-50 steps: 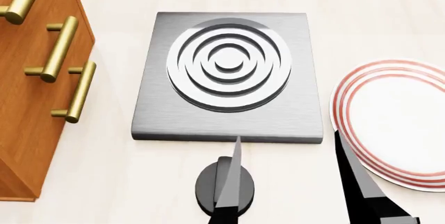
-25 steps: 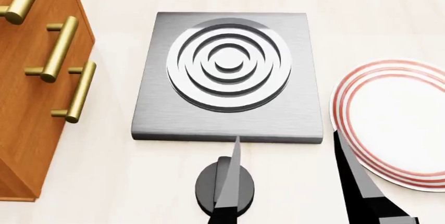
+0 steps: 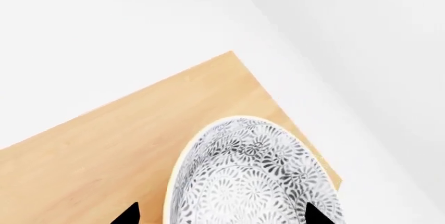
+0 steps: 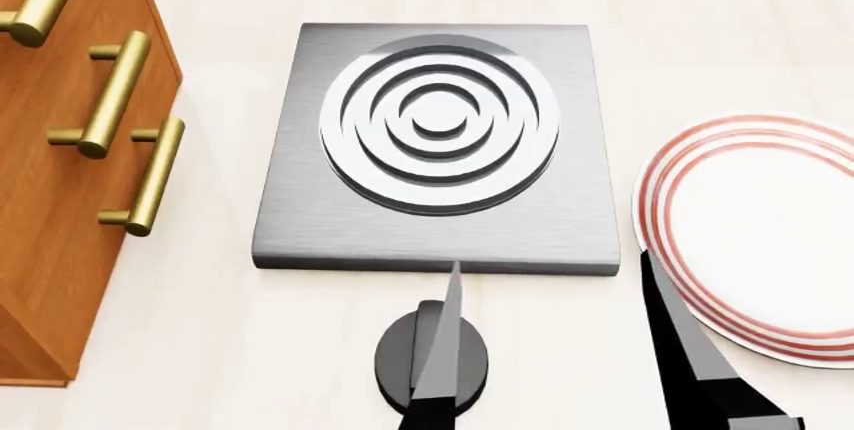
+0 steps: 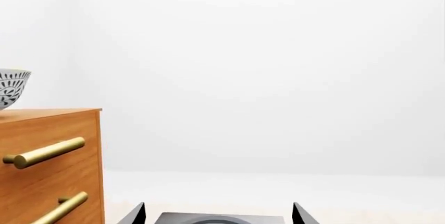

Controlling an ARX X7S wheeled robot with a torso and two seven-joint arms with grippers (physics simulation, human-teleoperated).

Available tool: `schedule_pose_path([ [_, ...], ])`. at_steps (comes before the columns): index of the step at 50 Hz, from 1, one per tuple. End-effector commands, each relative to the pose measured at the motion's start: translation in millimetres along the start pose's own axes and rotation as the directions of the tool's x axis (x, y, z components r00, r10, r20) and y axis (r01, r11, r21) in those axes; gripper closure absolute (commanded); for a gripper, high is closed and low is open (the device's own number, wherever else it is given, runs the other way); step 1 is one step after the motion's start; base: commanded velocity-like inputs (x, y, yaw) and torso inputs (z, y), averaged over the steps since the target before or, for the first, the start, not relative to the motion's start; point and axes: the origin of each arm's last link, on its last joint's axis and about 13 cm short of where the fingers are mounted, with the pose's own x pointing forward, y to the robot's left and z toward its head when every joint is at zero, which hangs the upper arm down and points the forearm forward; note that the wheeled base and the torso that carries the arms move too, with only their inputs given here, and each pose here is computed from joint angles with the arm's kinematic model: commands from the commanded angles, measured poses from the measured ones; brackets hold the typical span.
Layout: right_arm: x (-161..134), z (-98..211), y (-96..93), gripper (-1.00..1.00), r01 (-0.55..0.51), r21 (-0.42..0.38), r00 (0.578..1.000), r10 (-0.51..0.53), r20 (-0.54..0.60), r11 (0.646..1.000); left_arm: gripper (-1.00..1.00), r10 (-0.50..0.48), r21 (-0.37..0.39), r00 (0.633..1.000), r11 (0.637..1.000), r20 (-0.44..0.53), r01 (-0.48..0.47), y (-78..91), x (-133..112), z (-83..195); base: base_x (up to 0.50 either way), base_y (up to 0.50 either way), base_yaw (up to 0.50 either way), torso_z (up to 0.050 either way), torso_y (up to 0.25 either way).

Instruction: Put the bowl on the top of the cabinet.

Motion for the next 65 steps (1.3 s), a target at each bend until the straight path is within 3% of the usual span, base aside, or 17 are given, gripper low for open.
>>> schedule_pose_path([
  [1, 3.0, 0.5, -0.9, -1.0, 0.002, -0.017, 1.0, -0.001, 0.021, 1.0, -1.0, -0.141, 0.062, 0.99, 0.988, 0.017, 0.14, -15.7, -27.5, 1.8, 0.0, 0.0, 0.0, 0.0, 0.0],
  [13, 3.4, -1.0, -0.8, -1.0, 0.0, -0.018, 1.0, 0.0, 0.017, 1.0, -1.0, -0.222, 0.128, 0.973, 0.969, 0.061, 0.213, -18.5, -44.6, -1.0, 0.0, 0.0, 0.0, 0.0, 0.0],
  [24, 3.0, 1.0, -0.7, -1.0, 0.002, -0.019, 1.0, -0.002, 0.02, 1.0, -1.0, -0.334, 0.238, 0.938, 0.922, 0.089, 0.306, -18.0, -63.4, -19.2, 0.0, 0.0, 0.0, 0.0, 0.0],
  [30, 2.6, 1.1, -0.6, -1.0, 0.001, -0.019, 1.0, -0.001, 0.021, 1.0, -1.0, -0.366, 0.259, 0.928, 0.905, 0.073, 0.337, -14.8, -70.5, -28.2, 0.0, 0.0, 0.0, 0.0, 0.0],
  [38, 2.3, 2.2, -1.4, -1.0, 0.003, -0.019, 1.0, -0.003, 0.024, 1.0, -1.0, -0.449, 0.338, 0.89, 0.852, 0.079, 0.4, -2.5, -81.8, -51.0, 0.0, 0.0, 0.0, 0.0, 0.0],
  [43, 2.6, 2.0, -1.6, -1.0, 0.005, -0.019, 1.0, -0.004, 0.026, 1.0, -1.0, -0.475, 0.419, 0.866, 0.826, 0.155, 0.378, 6.6, -82.6, -65.8, 0.0, 0.0, 0.0, 0.0, 0.0],
  [45, 2.7, 1.7, -1.5, -1.0, 0.005, -0.019, 1.0, -0.004, 0.024, 1.0, -1.0, -0.48, 0.418, 0.864, 0.823, 0.152, 0.384, 9.5, -83.1, -71.1, 0.0, 0.0, 0.0, 0.0, 0.0],
  [49, 2.3, 3.3, -2.0, -1.0, 0.008, -0.018, 1.0, -0.007, 0.028, 1.0, -1.0, -0.522, 0.487, 0.829, 0.787, 0.2, 0.378, 20.1, -85.9, -88.5, 0.0, 0.0, 0.0, 0.0, 0.0],
  [50, 2.3, 3.0, -2.0, -1.0, 0.008, -0.018, 1.0, -0.008, 0.027, 1.0, -1.0, -0.533, 0.475, 0.825, 0.784, 0.188, 0.399, 23.3, -87.7, -92.3, 0.0, 0.0, 0.0, 0.0, 0.0],
  [57, 2.1, 4.4, -2.5, -1.0, 0.009, -0.019, 0.999, -0.009, 0.031, 1.0, -1.0, -0.594, 0.597, 0.751, 0.725, 0.29, 0.343, 41.9, -93.1, -126.8, 0.0, 0.0, 0.0, 0.0, 0.0],
  [61, 2.3, 4.3, -2.8, -1.0, 0.011, -0.019, 0.999, -0.01, 0.033, 1.0, -1.0, -0.621, 0.62, 0.726, 0.703, 0.295, 0.349, 46.5, -95.4, -137.6, 0.0, 0.0, 0.0, 0.0, 0.0],
  [65, 2.4, 4.5, -2.6, -1.0, 0.011, -0.018, 0.999, -0.01, 0.033, 1.0, -1.0, -0.639, 0.668, 0.68, 0.685, 0.359, 0.291, 52.5, -98.6, -147.9, 0.0, 0.0, 0.0, 0.0, 0.0],
])
